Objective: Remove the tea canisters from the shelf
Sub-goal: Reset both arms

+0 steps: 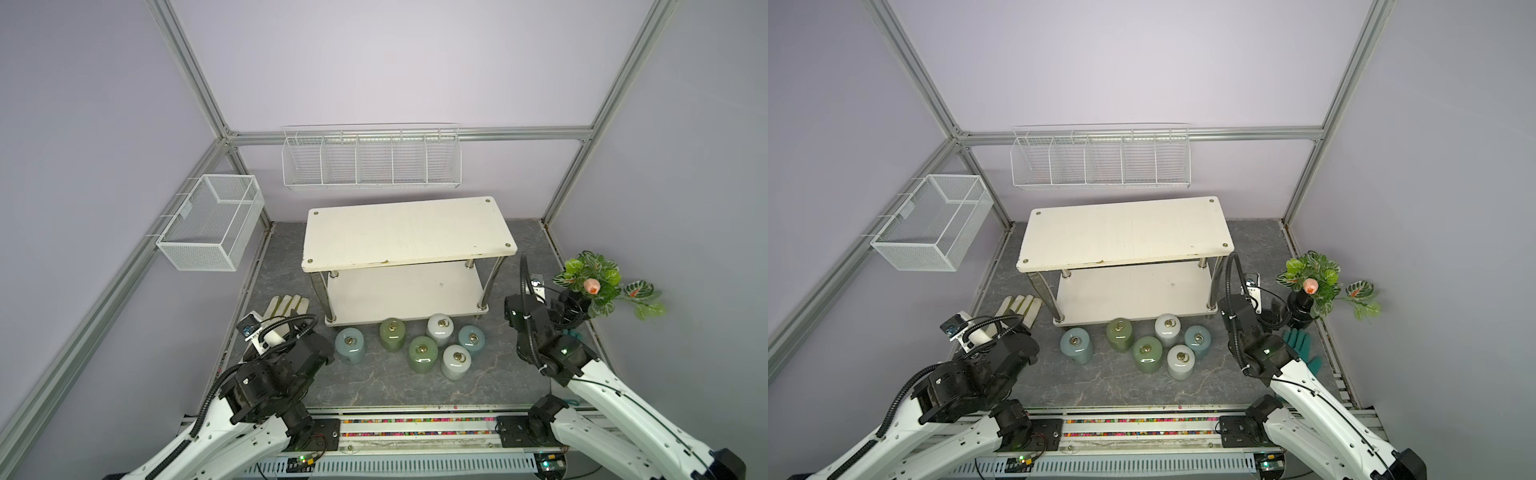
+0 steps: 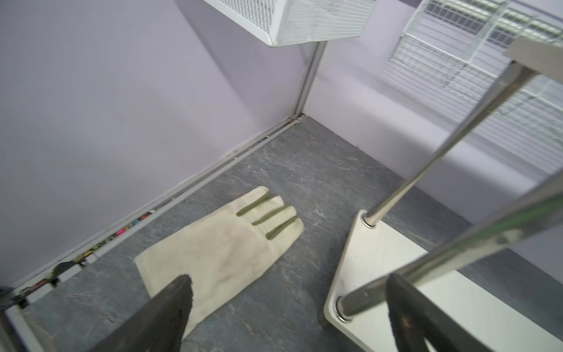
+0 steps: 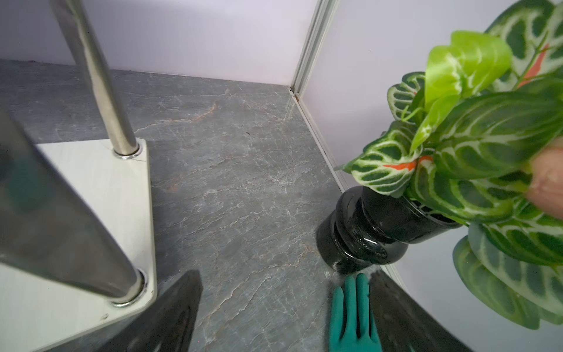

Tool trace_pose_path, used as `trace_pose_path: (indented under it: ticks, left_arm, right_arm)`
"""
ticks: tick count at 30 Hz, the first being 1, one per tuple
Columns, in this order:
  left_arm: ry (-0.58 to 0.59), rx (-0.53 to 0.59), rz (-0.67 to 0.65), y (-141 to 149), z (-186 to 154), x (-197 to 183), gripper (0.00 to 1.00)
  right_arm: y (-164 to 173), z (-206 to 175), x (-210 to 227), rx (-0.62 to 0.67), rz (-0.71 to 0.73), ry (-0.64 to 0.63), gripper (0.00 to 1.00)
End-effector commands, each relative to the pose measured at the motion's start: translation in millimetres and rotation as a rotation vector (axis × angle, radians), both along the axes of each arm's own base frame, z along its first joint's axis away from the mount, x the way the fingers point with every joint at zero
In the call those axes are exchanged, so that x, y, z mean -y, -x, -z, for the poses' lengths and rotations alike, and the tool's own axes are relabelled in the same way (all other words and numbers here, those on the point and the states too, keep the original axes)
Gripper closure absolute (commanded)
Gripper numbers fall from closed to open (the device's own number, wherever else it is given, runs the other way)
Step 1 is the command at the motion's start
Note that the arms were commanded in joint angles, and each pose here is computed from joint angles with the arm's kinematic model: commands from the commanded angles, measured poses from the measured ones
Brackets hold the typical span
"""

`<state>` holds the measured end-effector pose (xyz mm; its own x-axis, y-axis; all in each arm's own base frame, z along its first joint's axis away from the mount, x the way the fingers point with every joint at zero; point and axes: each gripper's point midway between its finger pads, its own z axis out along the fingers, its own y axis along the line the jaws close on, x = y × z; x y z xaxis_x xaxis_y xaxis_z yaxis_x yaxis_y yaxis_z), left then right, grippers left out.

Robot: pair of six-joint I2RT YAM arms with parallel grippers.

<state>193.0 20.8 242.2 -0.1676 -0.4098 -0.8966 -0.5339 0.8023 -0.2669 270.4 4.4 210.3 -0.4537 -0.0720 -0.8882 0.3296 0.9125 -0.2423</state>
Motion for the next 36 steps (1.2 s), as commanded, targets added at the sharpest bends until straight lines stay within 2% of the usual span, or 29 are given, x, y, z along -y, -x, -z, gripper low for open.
trace_pose_path:
  ticks: [1, 10, 14, 18, 28, 33, 36]
  left_arm:
    - [-0.060, -0.067, 0.019, -21.2, 2.4, 3.8, 0.00]
    - [-0.012, -0.109, -0.113, -52.0, 14.7, -34.6, 0.00]
    - [0.070, -0.125, -0.132, -67.7, 32.4, -49.3, 0.00]
    - [0.082, -0.160, -0.127, -85.3, 48.2, -55.8, 0.00]
    - [0.021, -0.185, 0.029, -143.8, 60.2, -48.7, 0.00]
    - [-0.015, -0.124, 0.114, -163.1, 61.0, -45.9, 0.00]
    - [-0.044, -0.101, 0.155, -170.5, 61.2, -42.7, 0.00]
  right_arm:
    - [-8.5, 7.7, -2.2, 0.014, -0.017, -0.093, 0.11]
    - [-43.3, 30.2, 6.6, -0.040, 0.015, -0.152, 0.11]
    - [-57.3, 33.6, 20.0, -0.027, 0.034, -0.186, 0.11]
    - [-72.2, 37.3, 27.1, -0.027, 0.020, -0.178, 0.11]
    - [-107.7, 60.5, 25.9, -0.058, -0.081, -0.172, 0.11]
    - [-118.0, 71.3, 26.9, -0.048, -0.172, -0.170, 0.11]
    - [-119.6, 75.9, 32.6, -0.008, -0.180, -0.188, 0.11]
